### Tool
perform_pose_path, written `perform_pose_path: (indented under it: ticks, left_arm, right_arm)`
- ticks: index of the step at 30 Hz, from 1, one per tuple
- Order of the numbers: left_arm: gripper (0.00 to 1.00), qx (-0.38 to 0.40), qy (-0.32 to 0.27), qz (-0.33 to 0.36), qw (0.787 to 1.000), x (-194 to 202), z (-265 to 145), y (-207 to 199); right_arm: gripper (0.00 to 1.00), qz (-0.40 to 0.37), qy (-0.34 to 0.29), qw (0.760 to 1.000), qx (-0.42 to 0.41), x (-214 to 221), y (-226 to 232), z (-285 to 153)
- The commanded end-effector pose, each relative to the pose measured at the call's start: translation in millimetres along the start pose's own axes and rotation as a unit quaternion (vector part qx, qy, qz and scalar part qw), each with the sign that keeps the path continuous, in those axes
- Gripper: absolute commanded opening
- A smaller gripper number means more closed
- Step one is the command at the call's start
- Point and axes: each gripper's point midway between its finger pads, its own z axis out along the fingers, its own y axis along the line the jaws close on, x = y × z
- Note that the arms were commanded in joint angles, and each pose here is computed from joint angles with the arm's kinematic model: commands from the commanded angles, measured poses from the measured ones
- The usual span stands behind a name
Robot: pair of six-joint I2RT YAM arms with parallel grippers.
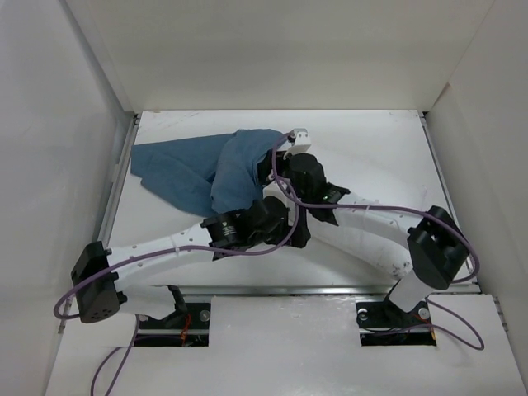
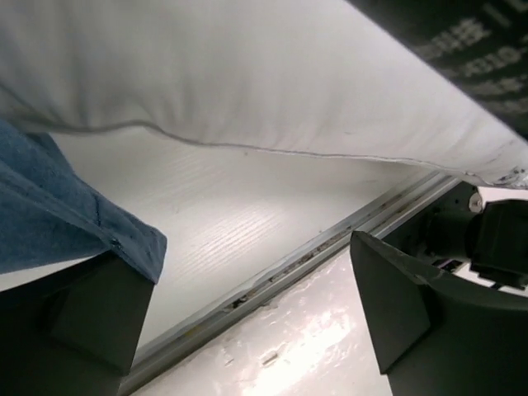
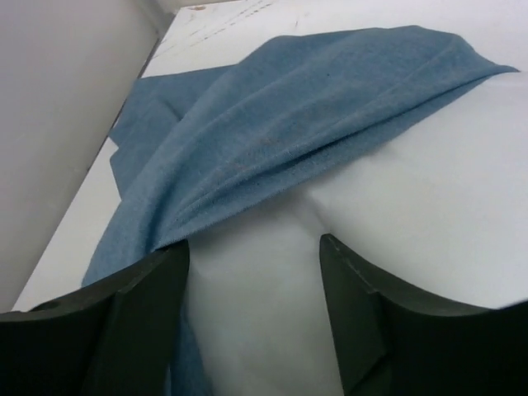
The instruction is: Put the pillow into the pillowcase
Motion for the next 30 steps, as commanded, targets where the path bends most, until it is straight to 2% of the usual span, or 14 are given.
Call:
perform_pose_path:
  ticks: [1, 3, 6, 9, 11, 14, 18, 19, 21, 22, 24, 28, 30]
  left_arm:
    - [1.0, 0.031, -0.032, 0.006, 0.999, -30, -35, -28]
    - [1.0, 0.005, -0.065, 0.007, 0.998, -48, -53, -19]
    - [1.0, -0.025, -0.111, -0.001, 0.993, -74, -81, -8]
    - [1.0, -0.063, -0.15, -0.017, 0.987, -96, -102, 6]
    - [1.0, -0.08, -0.159, -0.026, 0.984, -106, -106, 16]
    - [1.0, -0.114, -0.181, -0.022, 0.977, -127, -107, 33]
    - [1.0, -0.19, -0.171, -0.009, 0.967, -151, -85, 67]
    - [1.0, -0.217, -0.156, -0.003, 0.964, -154, -68, 80]
    - [1.0, -0.214, -0.131, 0.038, 0.967, -158, -54, 75]
    - [1.0, -0.223, -0.113, 0.053, 0.967, -158, -34, 80]
    - [1.0, -0.217, -0.111, 0.071, 0.967, -174, -22, 72]
    - [1.0, -0.236, -0.093, 0.08, 0.964, -187, 8, 77]
    - [1.0, -0.259, -0.078, 0.073, 0.96, -189, 23, 96]
  right_arm:
    - [0.7, 0.007, -0.028, 0.999, -0.044, -49, 20, -20]
    - [0.79, -0.007, 0.016, 1.0, -0.004, -42, 5, -36]
    - [0.82, -0.031, 0.059, 0.996, 0.057, -37, -23, -56]
    - [0.83, -0.041, 0.066, 0.989, 0.13, -47, -61, -74]
    - [0.9, -0.04, 0.064, 0.987, 0.144, -51, -72, -83]
    - [0.93, -0.061, 0.046, 0.986, 0.15, -67, -88, -96]
    - [0.93, -0.099, 0.058, 0.988, 0.106, -71, -89, -103]
    - [0.93, -0.109, 0.066, 0.987, 0.102, -68, -93, -103]
    - [0.93, -0.137, 0.081, 0.984, 0.081, -61, -90, -103]
    - [0.93, -0.142, 0.088, 0.983, 0.079, -57, -95, -103]
    - [0.93, -0.155, 0.104, 0.98, 0.073, -46, -100, -97]
    - [0.93, -0.158, 0.12, 0.979, 0.042, -29, -100, -89]
    - [0.93, -0.16, 0.126, 0.978, 0.038, -19, -106, -86]
